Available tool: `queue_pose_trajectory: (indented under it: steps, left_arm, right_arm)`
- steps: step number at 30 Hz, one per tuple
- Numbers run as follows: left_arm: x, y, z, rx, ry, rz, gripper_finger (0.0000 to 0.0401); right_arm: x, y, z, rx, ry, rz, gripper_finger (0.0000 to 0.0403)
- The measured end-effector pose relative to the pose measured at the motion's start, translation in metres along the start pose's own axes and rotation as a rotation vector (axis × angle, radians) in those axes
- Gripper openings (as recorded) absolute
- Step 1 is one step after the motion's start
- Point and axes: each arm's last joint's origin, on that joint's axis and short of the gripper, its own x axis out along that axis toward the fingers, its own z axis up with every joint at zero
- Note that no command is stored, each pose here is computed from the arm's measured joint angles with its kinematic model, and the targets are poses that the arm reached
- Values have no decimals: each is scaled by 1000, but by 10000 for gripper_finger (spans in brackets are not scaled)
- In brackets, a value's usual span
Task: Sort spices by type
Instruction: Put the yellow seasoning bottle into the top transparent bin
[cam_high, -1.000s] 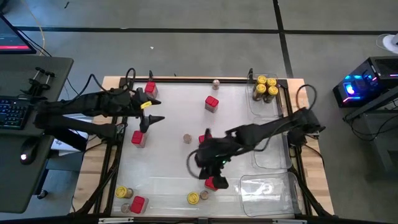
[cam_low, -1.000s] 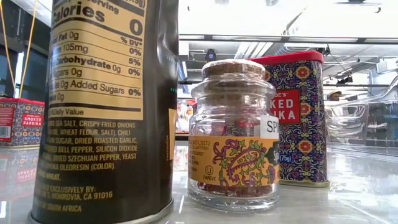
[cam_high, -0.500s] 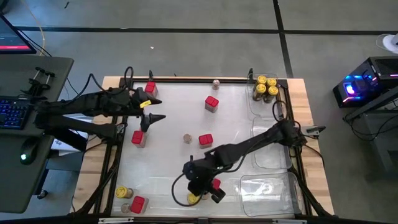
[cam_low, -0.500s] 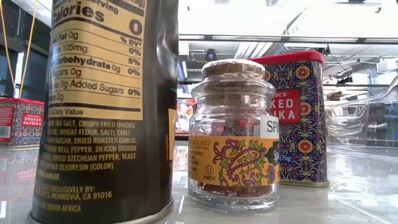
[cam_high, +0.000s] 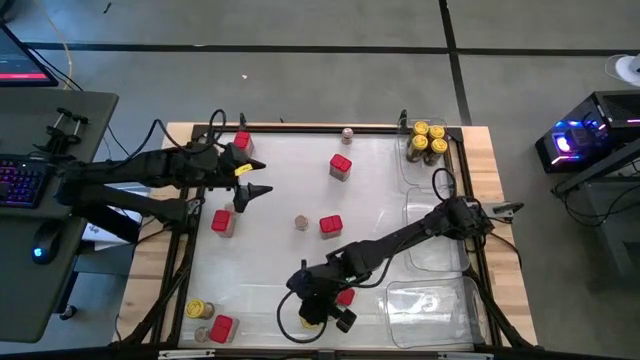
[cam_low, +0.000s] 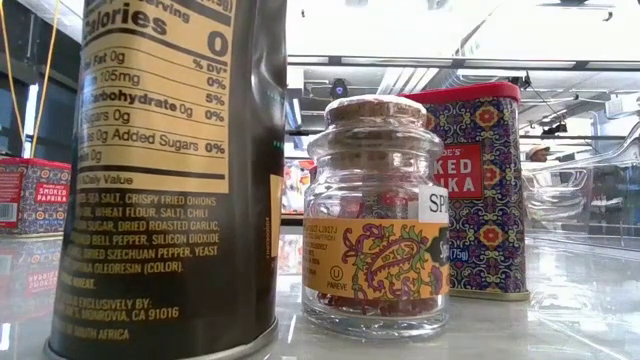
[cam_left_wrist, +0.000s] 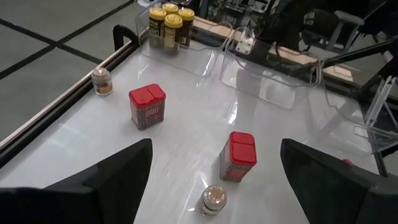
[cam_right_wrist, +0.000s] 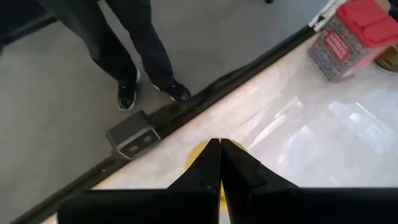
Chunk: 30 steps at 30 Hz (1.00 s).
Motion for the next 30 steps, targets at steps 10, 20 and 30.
queue_pose_trajectory:
  steps: [10, 20, 30]
  left_arm:
    - [3, -1, 0, -22, 11, -4, 341]
    - [-6, 1, 1, -31, -21, -15, 341]
    - [-24, 4, 2, -42, -78, -30, 341]
  right_arm:
    - [14, -3, -9, -19, 45, 1, 0]
    - [11, -14, -18, -19, 132, -105, 0]
    - [-16, -54, -48, 94, 308, -281, 0]
